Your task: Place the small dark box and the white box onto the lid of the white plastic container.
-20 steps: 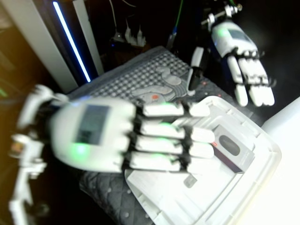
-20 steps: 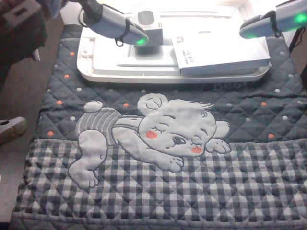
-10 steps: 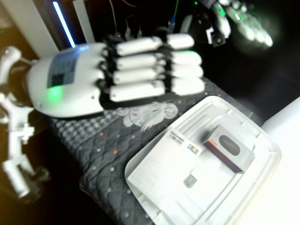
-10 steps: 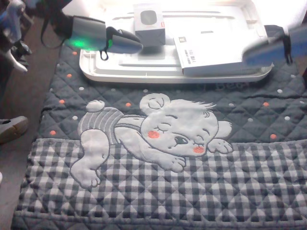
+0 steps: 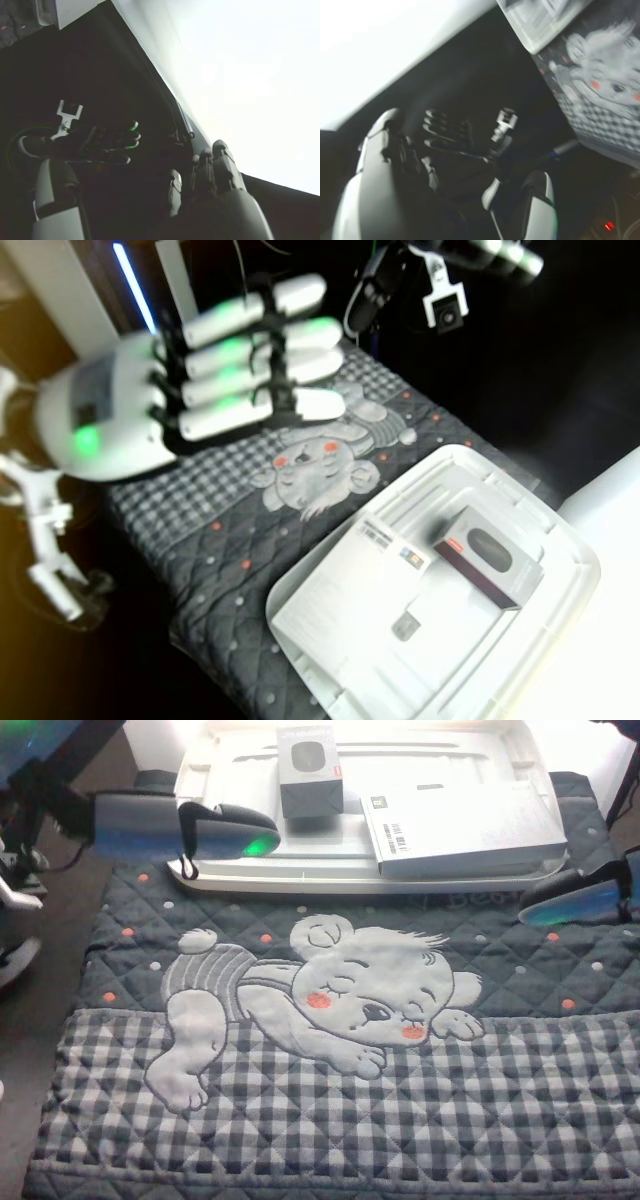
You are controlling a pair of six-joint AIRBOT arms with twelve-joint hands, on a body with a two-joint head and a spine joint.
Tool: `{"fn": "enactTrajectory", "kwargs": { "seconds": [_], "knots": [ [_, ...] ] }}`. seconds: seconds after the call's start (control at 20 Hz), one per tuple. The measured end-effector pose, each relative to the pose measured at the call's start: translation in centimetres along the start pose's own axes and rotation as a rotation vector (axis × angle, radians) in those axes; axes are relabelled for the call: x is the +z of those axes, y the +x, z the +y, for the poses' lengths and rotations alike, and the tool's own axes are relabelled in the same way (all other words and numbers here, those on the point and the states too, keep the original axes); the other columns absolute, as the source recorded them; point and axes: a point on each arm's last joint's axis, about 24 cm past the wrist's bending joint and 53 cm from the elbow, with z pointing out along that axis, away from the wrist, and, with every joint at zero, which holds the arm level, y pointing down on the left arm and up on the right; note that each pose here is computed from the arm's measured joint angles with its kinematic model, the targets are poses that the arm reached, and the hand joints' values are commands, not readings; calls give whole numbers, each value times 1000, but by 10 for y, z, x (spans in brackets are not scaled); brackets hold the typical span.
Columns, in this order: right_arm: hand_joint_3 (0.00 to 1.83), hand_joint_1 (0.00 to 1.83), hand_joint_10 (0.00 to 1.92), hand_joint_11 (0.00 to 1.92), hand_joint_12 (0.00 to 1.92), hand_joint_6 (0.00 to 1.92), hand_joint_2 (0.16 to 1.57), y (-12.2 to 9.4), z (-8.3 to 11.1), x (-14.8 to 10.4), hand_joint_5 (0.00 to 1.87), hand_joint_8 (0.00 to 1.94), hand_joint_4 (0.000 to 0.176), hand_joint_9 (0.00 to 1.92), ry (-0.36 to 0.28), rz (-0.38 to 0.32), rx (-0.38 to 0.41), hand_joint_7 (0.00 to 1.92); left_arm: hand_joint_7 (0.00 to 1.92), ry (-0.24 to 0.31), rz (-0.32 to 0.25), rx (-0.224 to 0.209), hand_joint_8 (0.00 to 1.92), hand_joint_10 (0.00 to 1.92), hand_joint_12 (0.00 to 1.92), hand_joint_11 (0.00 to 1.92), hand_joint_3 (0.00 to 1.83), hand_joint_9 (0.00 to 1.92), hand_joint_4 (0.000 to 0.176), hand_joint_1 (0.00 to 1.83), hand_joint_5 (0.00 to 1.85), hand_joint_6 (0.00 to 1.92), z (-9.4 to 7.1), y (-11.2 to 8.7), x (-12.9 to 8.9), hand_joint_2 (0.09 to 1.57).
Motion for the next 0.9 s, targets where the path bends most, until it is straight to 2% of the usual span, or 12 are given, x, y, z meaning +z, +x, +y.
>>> {"fn": "enactTrajectory", "kwargs": {
  "seconds": [0.05,0.1,0.15,0.3,0.35,0.4,0.45,0.55,0.65,0.7,0.85,0.9],
  "knots": [
    [2,796,0,0,348,0,673,-4,2,-1,0,2,176,0,-7,-16,4,6,0,9,6,-8,0,0,0,0,22,0,136,880,0,0,-4,3,-6,854],
    [1,807,0,0,346,0,672,-6,1,-3,0,0,176,0,-7,-26,7,0,0,12,13,-5,0,0,0,0,0,0,168,834,0,0,-5,4,-10,808],
    [1,767,0,0,68,0,670,-7,2,-9,0,0,176,0,-11,-35,25,0,0,9,-1,-14,0,0,0,0,0,0,176,856,0,0,-6,1,-16,785],
    [3,747,0,0,2,0,688,2,3,-17,0,0,176,0,-19,-19,46,0,0,-15,-43,-22,0,0,0,0,0,0,176,865,23,9,-2,-12,-27,784],
    [0,733,0,42,20,0,673,2,5,-17,0,0,176,0,-23,-22,48,0,0,-16,-59,-24,0,0,0,0,8,0,64,749,151,18,-2,-16,-27,802],
    [0,733,0,42,20,0,673,-1,7,-17,0,0,176,0,-34,-33,52,0,0,-6,-69,-26,0,0,0,0,8,0,64,749,151,18,-4,-18,-28,802],
    [0,715,0,82,41,0,668,-2,9,-17,0,0,176,0,-39,-37,51,0,17,-2,-67,-23,1,0,0,0,3,0,0,748,311,13,-5,-17,-28,846],
    [17,687,0,94,54,0,731,0,7,-23,1,0,126,0,-33,-40,62,0,219,-28,-68,-42,12,7,0,0,10,64,0,640,551,32,-4,-16,-42,955],
    [8,668,0,94,62,9,728,2,-2,-31,30,0,93,0,1,-45,73,0,336,-58,-45,-23,6,5,0,0,2,139,0,656,643,25,1,-12,-53,1007],
    [12,644,0,56,51,10,750,1,-5,-35,44,2,61,0,11,-60,83,6,360,-64,-63,-27,9,11,2,5,15,165,0,592,658,26,2,-16,-55,1047],
    [2,605,0,46,68,4,783,-1,-6,-53,68,0,38,0,18,-96,115,0,381,-65,-111,-25,12,14,15,35,10,185,0,495,643,16,2,-27,-60,1046],
    [1,620,5,73,98,8,791,-3,-5,-57,147,4,65,35,11,-120,133,46,435,-71,-119,-24,13,10,24,55,0,241,0,520,624,9,4,-29,-63,1004]
  ]
}}
